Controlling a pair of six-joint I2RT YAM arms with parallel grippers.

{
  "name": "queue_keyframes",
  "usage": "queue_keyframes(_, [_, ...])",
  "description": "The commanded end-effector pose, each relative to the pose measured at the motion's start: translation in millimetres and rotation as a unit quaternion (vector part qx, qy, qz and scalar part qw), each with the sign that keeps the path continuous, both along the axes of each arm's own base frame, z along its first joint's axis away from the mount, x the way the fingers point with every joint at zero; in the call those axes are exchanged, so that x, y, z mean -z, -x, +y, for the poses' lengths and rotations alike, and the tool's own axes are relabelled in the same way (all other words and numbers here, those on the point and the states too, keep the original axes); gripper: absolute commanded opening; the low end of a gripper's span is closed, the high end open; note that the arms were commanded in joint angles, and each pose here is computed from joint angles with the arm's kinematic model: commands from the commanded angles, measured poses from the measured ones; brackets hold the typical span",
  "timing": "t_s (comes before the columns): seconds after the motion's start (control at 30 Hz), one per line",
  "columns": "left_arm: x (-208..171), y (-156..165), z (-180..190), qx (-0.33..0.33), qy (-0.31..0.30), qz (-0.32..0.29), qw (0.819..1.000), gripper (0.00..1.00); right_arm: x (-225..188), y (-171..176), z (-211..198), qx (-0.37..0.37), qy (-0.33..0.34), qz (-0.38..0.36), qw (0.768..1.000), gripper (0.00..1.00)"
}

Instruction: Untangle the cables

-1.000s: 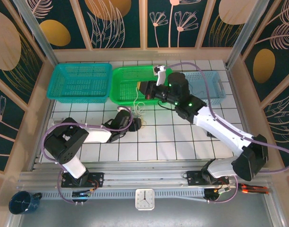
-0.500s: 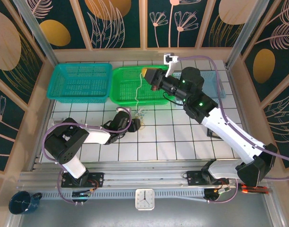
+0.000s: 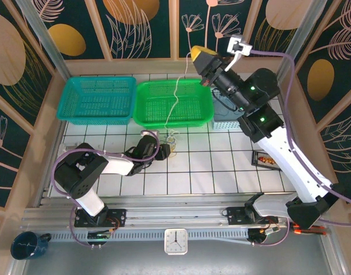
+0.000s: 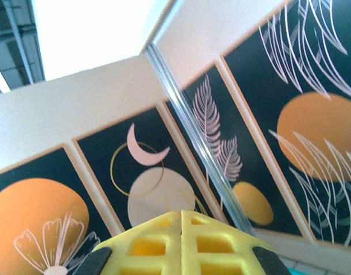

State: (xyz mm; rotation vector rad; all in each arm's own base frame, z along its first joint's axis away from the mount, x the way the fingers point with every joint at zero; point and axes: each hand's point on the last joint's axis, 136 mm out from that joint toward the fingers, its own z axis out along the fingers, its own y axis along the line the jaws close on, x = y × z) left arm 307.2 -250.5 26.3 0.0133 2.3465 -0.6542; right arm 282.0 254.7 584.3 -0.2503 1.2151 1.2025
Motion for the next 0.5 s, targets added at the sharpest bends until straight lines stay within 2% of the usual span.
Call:
queue_keyframes(0.0, [10.1,15.4,-1.4,0.013,0.01,0.034,0.999,0.56,-48.5,24.0,-23.9,0.015,-0.04,-0.071,0.997,0.0])
queue_keyframes(0.27, [10.1,16.7,-0.2,0.013,0.011,0.034,0.999,0.56,-72.6,24.3,-35.2,0.036,-0.052,-0.1,0.993,0.0])
queue_keyframes(0.47, [2.4,16.6,-3.1,0.017,0.021,0.031,0.999,0.58,-65.3,-4.3,-34.4,0.058,-0.041,-0.088,0.994,0.0])
